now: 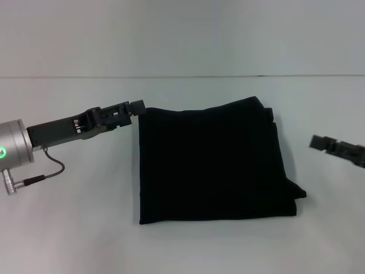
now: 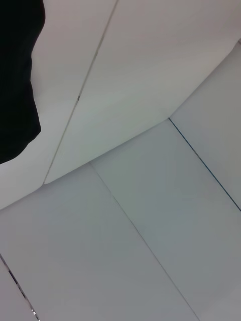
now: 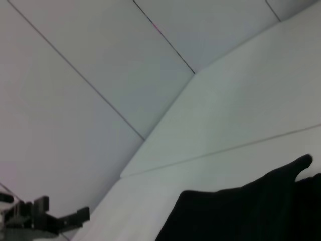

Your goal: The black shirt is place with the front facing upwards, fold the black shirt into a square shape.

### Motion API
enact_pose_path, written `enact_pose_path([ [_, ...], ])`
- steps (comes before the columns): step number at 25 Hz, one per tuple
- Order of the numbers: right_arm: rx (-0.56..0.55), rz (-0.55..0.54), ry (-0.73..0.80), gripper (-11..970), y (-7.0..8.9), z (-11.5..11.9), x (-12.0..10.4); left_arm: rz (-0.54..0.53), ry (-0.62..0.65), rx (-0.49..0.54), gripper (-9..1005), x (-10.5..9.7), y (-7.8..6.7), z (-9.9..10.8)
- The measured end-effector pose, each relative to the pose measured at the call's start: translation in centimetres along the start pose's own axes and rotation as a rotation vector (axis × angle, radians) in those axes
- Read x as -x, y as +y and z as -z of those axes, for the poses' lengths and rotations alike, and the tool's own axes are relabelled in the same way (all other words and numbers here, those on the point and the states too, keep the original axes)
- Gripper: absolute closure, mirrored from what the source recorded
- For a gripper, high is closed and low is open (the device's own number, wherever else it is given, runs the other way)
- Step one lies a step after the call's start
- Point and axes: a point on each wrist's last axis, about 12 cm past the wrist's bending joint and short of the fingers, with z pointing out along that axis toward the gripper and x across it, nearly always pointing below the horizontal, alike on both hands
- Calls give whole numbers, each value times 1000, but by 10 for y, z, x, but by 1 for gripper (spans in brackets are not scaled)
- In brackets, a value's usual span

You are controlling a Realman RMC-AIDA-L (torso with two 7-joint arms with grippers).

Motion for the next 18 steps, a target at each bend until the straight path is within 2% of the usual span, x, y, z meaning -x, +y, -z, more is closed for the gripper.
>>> enact_pose_path([
  [12,-121,30,78,133,-7,-58,-4,0,-2,-5,83,-1,0,2],
  [18,-154,47,102,160,-8,-70,-4,-5,-2,-6,85,-1,0,2],
])
